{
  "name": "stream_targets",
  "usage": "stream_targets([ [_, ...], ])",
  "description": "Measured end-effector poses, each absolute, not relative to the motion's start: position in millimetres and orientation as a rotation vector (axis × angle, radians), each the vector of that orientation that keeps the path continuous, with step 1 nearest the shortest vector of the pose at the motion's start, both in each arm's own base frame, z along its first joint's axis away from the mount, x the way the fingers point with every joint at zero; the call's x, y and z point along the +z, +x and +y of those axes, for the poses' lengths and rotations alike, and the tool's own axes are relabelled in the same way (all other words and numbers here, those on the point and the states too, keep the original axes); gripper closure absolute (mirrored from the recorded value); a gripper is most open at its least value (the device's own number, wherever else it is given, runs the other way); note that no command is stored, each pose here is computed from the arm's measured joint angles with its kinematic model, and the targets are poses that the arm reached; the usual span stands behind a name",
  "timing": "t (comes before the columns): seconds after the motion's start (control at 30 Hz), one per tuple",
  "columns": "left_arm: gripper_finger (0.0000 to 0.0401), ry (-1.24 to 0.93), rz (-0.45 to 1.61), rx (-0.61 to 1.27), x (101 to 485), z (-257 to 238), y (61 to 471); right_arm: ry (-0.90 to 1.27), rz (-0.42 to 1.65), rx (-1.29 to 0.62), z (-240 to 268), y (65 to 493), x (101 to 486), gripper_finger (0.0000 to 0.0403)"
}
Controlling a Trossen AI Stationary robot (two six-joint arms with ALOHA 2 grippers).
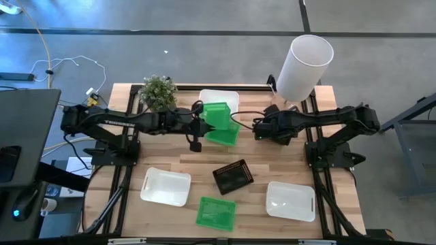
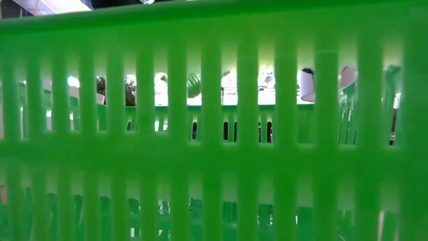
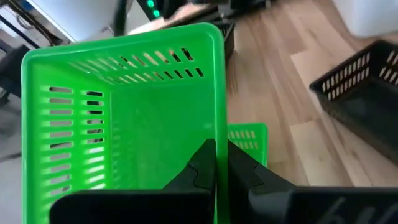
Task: Stack baskets by color
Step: Stack the middle green bin on top of the top green bin
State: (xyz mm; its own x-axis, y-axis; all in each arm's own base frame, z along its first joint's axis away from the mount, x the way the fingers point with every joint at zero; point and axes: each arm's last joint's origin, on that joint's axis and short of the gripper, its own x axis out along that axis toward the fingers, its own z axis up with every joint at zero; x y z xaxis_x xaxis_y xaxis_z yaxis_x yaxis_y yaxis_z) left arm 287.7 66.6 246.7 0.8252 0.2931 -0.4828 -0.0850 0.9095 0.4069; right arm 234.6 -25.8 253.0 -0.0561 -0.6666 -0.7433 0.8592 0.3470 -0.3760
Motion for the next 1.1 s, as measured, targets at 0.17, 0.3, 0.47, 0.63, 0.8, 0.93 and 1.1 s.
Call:
stream_targets([
  [0.17,0.0401,0.385,0.612,0.193,231,69,297,0.229,1.070,-1.342,-29,225,254,0.0311],
  [0.3,0.0401,0.407,0.647,0.159,218,69,303,0.223,1.086,-1.368,-28,222,255,0.0311],
  [0.47,0.0401,0.431,0.647,0.137,208,70,311,0.224,1.086,-1.368,-28,222,255,0.0311],
  [0.63,0.0401,0.429,0.664,0.128,206,72,321,0.226,1.088,-1.367,-28,222,255,0.0311],
  [0.8,0.0401,0.409,0.713,0.084,198,73,330,0.229,1.090,-1.365,-28,222,255,0.0311],
  [0.93,0.0401,0.404,0.761,0.071,191,74,334,0.233,1.093,-1.363,-28,222,255,0.0311],
  [1.1,0.0401,0.401,0.792,0.058,188,74,334,0.233,1.094,-1.362,-28,222,255,0.0311],
])
